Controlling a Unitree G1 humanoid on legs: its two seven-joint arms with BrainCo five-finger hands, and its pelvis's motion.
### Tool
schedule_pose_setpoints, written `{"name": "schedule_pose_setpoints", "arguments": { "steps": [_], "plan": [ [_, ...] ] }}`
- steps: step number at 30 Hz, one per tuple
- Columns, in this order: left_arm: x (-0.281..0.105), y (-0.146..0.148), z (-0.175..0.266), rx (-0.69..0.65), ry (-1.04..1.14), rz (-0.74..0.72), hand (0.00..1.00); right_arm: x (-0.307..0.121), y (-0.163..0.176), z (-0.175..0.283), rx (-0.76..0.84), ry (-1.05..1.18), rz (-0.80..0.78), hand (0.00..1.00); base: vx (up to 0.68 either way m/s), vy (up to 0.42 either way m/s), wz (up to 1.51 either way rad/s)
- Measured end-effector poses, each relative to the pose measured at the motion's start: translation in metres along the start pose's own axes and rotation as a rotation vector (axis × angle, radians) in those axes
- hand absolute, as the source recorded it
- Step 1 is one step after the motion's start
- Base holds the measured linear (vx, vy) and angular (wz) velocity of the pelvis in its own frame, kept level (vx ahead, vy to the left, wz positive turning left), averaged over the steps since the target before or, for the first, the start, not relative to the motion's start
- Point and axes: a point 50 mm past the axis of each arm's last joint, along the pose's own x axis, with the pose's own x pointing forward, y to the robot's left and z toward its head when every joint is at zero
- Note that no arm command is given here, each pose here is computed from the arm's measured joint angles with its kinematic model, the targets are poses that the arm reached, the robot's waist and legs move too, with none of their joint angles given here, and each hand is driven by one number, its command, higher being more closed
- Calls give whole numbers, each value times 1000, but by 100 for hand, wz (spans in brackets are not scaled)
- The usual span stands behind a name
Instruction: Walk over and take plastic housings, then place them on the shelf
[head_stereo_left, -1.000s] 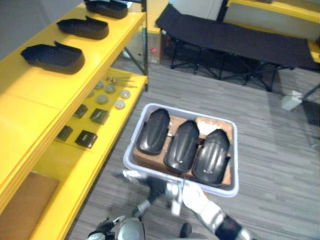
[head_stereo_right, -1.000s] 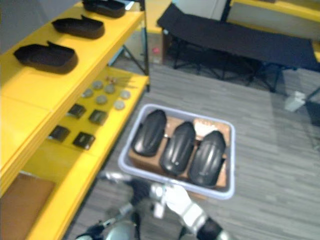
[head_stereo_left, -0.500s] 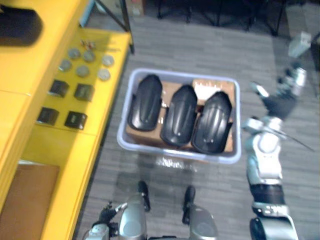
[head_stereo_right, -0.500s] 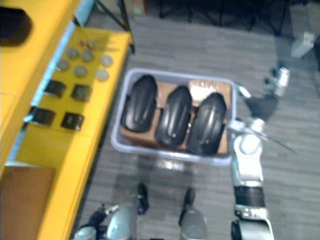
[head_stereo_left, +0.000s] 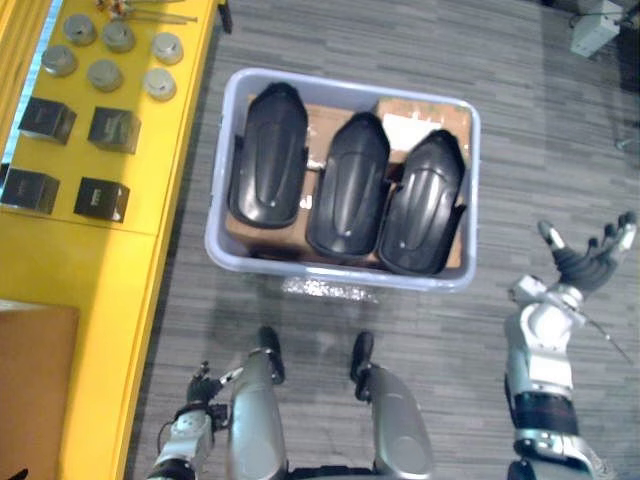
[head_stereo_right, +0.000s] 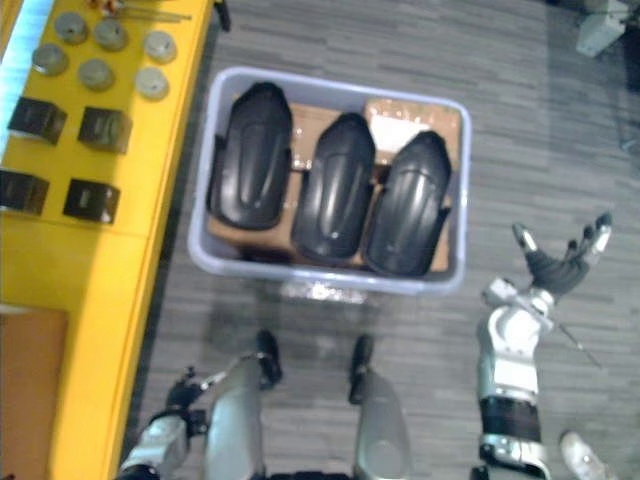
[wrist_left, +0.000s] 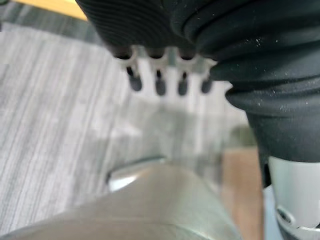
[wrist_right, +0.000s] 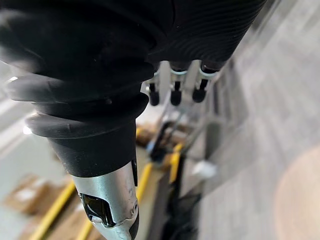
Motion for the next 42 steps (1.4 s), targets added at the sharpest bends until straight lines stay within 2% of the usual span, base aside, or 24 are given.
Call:
{"name": "schedule_pose_setpoints", "arguments": {
  "steps": [7, 12, 18, 22, 25, 33, 37, 42],
  "plan": [
    [0, -5, 2, -8, -6, -14, 0, 11, 5, -26, -14, 145, -52, 0, 19, 34, 14],
    [0, -22, 5, -26, -3, -68, 0, 54, 5, 3, -2, 86, -106, 0, 14, 44, 19],
    [0, -32, 6, -48, 12, -119, 0, 78, 14, 25, -20, 75, -111, 0, 2, 12, 1],
    [0, -34, 4, -43, 26, -132, 0, 82, 21, 26, -62, 96, -74, 0, -3, -2, 3],
    [0, -41, 6, -43, 23, -161, 0, 91, 14, 33, -105, 85, -83, 0, -16, -1, 17],
    [-2, -50, 7, -57, 21, -187, 0, 94, 26, 38, -116, 96, -32, 0, -9, -5, 3],
    [-2, -51, 7, -50, 13, -194, 0, 96, 32, 53, -118, 9, -65, 0, -4, -8, 0],
    [-3, -55, 5, -60, 16, -205, 0, 89, 43, 107, -67, -323, -175, 0, 0, 0, 0]
  ]
}}
